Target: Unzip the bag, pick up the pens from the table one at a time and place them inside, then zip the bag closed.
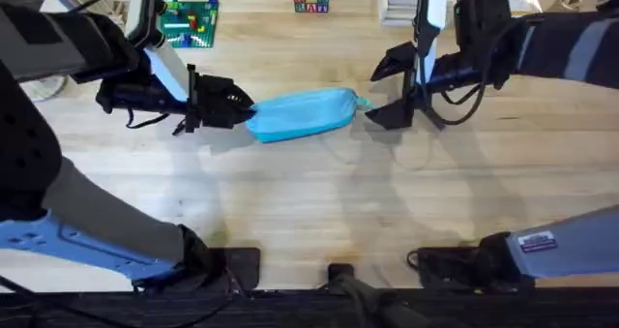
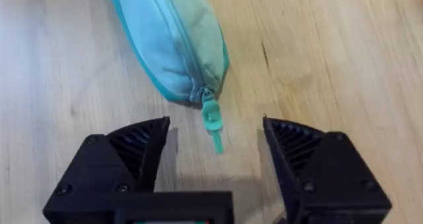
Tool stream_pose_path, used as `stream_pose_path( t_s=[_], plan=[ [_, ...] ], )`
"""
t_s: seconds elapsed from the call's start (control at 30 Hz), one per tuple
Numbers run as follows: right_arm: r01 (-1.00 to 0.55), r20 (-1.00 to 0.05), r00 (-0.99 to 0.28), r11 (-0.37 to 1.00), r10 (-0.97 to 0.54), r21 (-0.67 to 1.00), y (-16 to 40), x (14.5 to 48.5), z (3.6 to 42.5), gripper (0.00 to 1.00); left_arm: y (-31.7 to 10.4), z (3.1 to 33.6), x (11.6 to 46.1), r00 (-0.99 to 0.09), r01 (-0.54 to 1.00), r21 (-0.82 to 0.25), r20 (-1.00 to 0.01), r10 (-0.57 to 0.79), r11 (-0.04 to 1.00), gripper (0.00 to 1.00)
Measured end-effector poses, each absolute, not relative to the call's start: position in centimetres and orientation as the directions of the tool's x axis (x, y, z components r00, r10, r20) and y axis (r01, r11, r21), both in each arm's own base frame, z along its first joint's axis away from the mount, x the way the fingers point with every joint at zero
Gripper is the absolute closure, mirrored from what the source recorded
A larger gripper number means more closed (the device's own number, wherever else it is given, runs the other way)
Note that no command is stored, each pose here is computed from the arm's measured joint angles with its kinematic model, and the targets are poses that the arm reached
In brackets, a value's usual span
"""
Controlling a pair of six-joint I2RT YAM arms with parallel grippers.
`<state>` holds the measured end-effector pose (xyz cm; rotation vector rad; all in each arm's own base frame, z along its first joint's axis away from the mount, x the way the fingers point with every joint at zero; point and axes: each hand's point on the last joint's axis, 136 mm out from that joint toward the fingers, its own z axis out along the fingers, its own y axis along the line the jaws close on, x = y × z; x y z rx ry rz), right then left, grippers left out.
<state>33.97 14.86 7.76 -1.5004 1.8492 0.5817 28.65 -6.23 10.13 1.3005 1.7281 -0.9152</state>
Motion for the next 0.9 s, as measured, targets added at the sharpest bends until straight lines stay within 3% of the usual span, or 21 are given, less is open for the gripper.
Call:
stream_pose_path(
  t_s=[0.9],
  plan=[
    [-0.975,-0.742,-0.1,0.213,-0.663,-0.059,15.8,34.7,5.3,0.188,-6.2,10.1,28.6,-0.181,0.971,-0.095,-0.891,0.415,0.22,0.958]
  ],
)
